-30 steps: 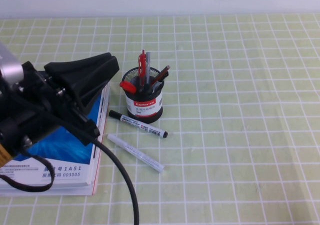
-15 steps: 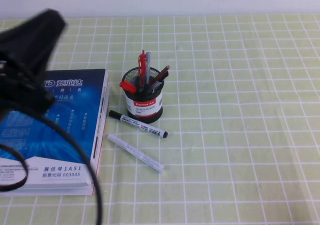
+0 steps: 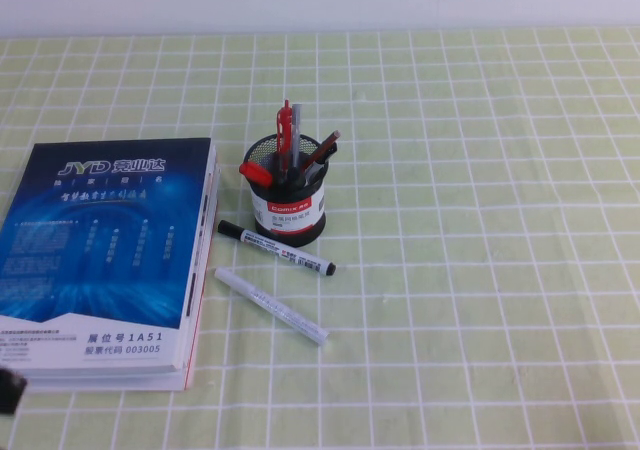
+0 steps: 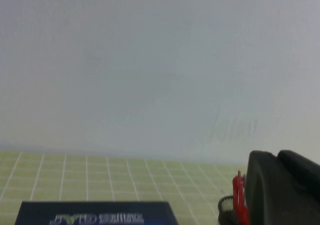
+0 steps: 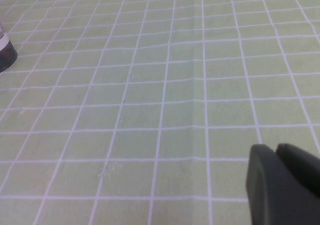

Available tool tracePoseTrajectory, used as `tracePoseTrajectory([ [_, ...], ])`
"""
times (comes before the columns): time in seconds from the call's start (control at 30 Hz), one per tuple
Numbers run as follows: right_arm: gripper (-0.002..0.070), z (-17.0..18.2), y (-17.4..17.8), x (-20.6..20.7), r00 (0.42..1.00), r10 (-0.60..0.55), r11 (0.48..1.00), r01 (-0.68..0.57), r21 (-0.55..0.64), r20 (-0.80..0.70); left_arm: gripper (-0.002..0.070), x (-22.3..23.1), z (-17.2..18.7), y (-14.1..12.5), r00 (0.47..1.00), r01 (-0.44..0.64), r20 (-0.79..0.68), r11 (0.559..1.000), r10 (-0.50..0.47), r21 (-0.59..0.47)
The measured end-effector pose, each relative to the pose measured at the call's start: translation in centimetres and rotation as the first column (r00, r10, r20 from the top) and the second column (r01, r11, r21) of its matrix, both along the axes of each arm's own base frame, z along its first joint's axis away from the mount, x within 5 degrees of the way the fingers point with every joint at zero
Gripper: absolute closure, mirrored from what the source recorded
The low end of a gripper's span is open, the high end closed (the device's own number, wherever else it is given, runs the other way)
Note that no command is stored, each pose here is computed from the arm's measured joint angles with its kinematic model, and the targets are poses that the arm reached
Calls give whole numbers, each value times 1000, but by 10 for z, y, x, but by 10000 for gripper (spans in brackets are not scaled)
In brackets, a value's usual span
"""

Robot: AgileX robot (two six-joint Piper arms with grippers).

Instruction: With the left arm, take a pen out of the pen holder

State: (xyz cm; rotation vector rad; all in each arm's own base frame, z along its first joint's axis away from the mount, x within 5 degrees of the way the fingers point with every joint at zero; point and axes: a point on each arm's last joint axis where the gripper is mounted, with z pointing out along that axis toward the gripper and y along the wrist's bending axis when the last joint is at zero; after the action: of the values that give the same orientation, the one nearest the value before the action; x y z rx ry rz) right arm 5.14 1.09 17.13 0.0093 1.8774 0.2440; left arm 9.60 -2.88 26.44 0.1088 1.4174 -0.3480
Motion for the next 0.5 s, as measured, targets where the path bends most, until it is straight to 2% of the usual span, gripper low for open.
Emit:
tracePoseTrajectory([
  [0.3, 691, 0, 0, 0, 1000, 0, 1000, 0, 0, 0, 675, -30, -66, 8, 978, 26, -210, 985, 11, 173],
  [0.5, 691, 0, 0, 0, 1000, 0, 1000, 0, 0, 0, 675, -40, -85, 16, 943, -7, -320, 969, 88, 247],
])
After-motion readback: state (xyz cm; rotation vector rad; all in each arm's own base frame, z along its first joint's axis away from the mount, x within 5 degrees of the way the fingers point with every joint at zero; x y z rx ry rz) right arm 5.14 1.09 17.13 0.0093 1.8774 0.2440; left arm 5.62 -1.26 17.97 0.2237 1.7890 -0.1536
